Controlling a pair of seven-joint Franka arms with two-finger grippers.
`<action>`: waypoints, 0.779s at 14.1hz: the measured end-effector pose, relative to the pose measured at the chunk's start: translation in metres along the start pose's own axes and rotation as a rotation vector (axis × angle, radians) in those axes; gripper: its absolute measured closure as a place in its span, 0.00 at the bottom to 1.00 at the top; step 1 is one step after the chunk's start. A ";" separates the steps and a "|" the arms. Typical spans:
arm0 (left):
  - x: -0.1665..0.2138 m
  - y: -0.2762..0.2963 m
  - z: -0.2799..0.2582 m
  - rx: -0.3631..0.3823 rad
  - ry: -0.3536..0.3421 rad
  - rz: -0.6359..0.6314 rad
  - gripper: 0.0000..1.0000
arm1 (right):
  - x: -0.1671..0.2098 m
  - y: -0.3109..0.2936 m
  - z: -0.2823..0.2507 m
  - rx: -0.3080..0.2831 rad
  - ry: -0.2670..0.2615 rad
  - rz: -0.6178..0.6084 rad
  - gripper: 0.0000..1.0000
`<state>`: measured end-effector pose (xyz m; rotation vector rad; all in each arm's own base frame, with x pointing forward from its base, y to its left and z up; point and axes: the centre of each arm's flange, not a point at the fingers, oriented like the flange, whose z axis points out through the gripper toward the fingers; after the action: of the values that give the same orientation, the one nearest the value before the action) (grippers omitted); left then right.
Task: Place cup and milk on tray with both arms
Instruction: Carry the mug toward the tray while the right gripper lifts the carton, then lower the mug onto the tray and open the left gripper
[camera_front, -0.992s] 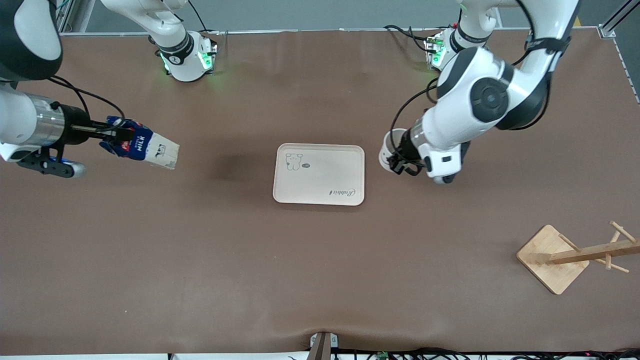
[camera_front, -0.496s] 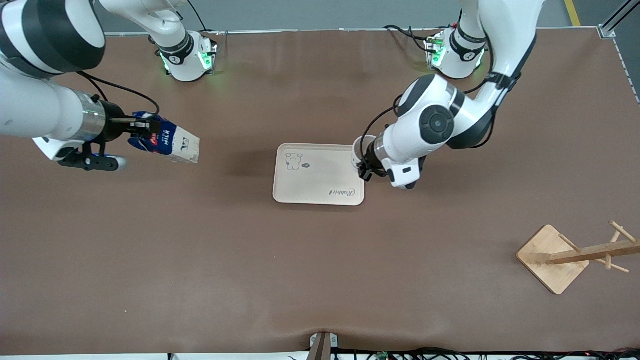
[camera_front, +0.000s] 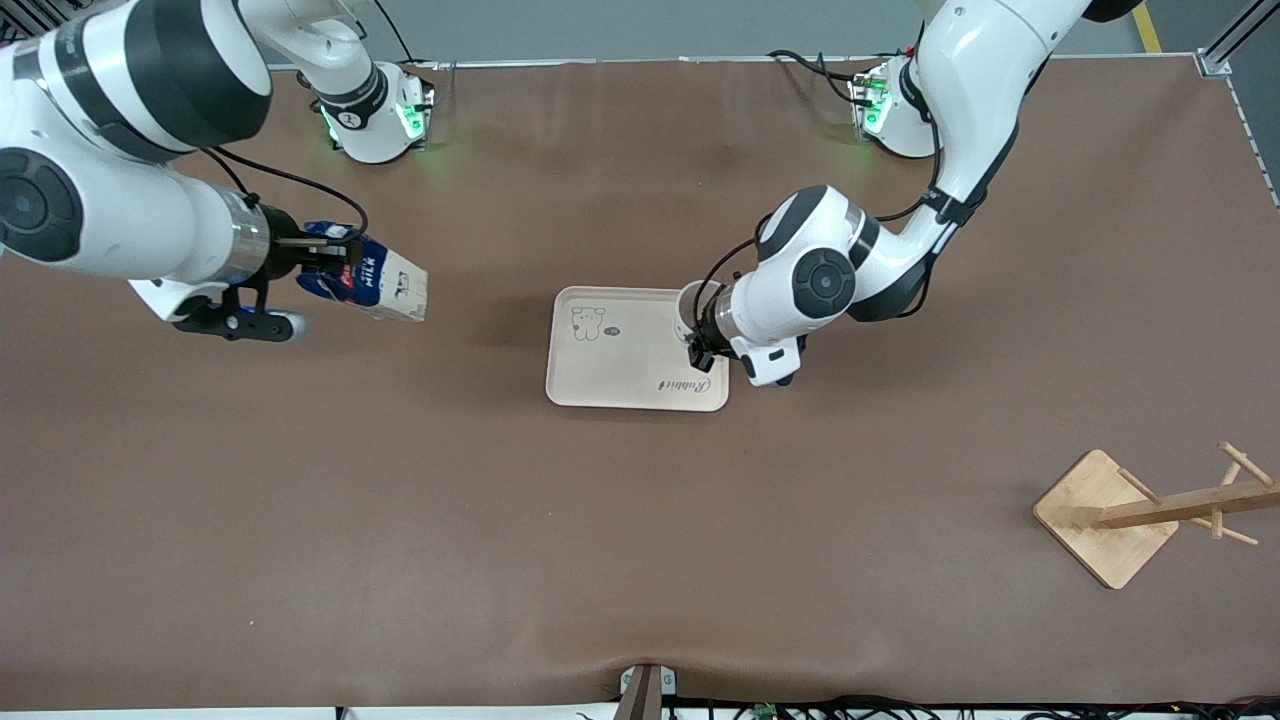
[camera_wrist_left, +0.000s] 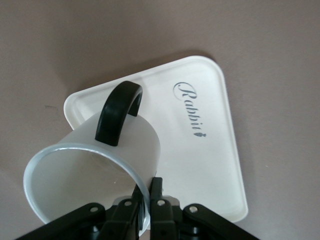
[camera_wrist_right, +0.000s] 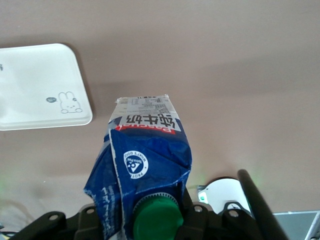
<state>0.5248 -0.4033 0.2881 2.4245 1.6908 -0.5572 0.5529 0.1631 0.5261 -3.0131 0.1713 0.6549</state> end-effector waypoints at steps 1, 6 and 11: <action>0.000 -0.001 0.006 0.010 -0.001 -0.004 0.93 | 0.001 -0.009 0.004 0.000 0.003 0.003 0.50; -0.001 -0.003 0.041 0.037 0.027 -0.024 0.93 | -0.003 -0.093 0.035 -0.008 0.071 0.056 0.50; -0.001 -0.003 0.063 0.025 0.084 -0.034 0.93 | -0.007 -0.153 0.071 -0.009 0.094 0.049 0.50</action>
<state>0.5081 -0.4233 0.2313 2.4741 1.7704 -0.4909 0.5359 0.3206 0.4690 -3.0587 0.2476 0.5183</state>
